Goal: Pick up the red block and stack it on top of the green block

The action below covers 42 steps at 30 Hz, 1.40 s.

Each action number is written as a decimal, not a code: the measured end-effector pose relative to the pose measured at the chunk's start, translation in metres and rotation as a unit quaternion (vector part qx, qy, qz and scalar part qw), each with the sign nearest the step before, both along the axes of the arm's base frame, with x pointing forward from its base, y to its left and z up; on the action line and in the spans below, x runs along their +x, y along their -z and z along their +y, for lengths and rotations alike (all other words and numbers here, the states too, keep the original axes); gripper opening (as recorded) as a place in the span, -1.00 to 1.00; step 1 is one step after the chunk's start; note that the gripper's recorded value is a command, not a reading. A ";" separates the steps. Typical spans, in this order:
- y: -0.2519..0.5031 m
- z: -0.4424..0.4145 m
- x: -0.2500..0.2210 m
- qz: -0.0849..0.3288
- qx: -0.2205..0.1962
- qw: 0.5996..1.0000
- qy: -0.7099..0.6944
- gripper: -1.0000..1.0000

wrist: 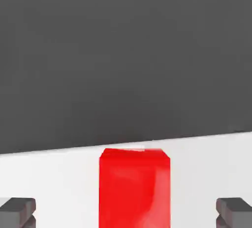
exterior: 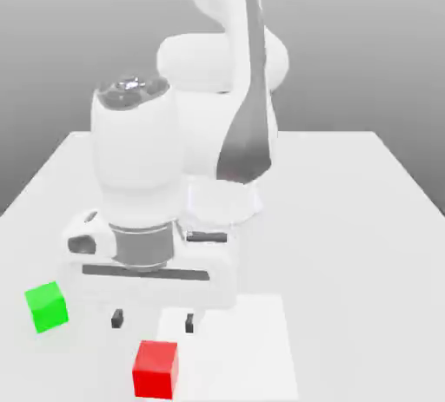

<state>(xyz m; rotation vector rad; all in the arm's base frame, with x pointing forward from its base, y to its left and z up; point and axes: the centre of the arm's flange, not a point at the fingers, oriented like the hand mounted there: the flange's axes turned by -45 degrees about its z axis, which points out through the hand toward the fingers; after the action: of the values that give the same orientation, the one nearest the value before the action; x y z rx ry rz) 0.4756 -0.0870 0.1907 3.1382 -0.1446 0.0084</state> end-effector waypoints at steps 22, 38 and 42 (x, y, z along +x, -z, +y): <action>-0.034 -0.085 -0.042 0.003 0.003 0.989 0.151 -1.00; 0.006 -0.196 -0.135 0.002 0.001 0.923 0.384 1.00; 0.006 -0.196 -0.135 0.002 0.001 0.923 0.384 1.00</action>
<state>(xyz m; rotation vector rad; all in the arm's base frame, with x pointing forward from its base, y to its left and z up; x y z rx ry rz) 0.3406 -0.2835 0.1850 2.8429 -1.3380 0.0006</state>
